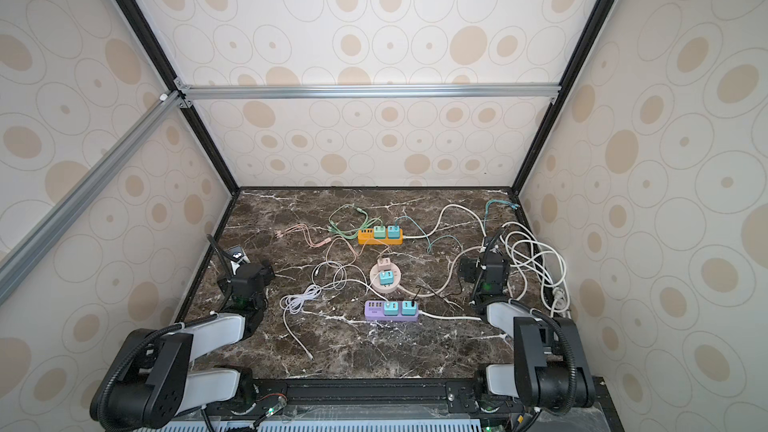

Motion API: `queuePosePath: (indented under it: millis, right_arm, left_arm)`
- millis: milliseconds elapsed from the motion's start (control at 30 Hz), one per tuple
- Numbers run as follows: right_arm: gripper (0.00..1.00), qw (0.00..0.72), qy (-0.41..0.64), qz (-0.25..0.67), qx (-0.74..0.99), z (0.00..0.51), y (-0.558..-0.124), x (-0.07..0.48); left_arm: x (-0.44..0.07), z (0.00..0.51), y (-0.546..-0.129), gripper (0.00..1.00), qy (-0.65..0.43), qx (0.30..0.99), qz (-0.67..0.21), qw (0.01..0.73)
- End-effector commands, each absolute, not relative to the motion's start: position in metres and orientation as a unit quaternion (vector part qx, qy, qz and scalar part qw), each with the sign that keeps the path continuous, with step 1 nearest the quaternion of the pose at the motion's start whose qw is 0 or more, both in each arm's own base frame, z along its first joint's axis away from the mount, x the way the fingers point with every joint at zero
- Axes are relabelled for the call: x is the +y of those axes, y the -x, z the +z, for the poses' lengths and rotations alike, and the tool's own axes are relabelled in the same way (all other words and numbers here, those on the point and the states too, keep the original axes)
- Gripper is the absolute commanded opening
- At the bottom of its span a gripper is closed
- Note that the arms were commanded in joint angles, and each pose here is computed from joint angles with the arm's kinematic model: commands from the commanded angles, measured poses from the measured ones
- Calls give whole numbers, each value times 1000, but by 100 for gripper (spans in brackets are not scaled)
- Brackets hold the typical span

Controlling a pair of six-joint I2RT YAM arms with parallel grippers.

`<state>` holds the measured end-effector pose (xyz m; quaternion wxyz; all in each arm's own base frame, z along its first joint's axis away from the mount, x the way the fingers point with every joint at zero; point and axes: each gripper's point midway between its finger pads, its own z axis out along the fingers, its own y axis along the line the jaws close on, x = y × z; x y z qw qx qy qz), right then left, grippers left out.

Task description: Insert the plug

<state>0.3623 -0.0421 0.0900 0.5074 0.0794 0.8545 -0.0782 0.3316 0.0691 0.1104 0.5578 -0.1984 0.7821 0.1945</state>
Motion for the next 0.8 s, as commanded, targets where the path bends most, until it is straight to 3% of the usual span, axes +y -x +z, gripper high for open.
queuePosePath:
  millis: [0,233,500,767]
  right_arm:
    - [100,553,-20,-52,831,112,-369,-24]
    - [100,579,0,0,816,121,-368,-5]
    - [100,593,4,20,805,117,-372,1]
    - [100,611,35,-28,790,102,-371,17]
  left_arm:
    - [59,136,-357,98,169,757,167,608]
    - [42,141,-379,98,106,746,145,641]
    - [35,132,-368,98,83,727,117,671]
    - [38,132,-368,98,89,726,121,671]
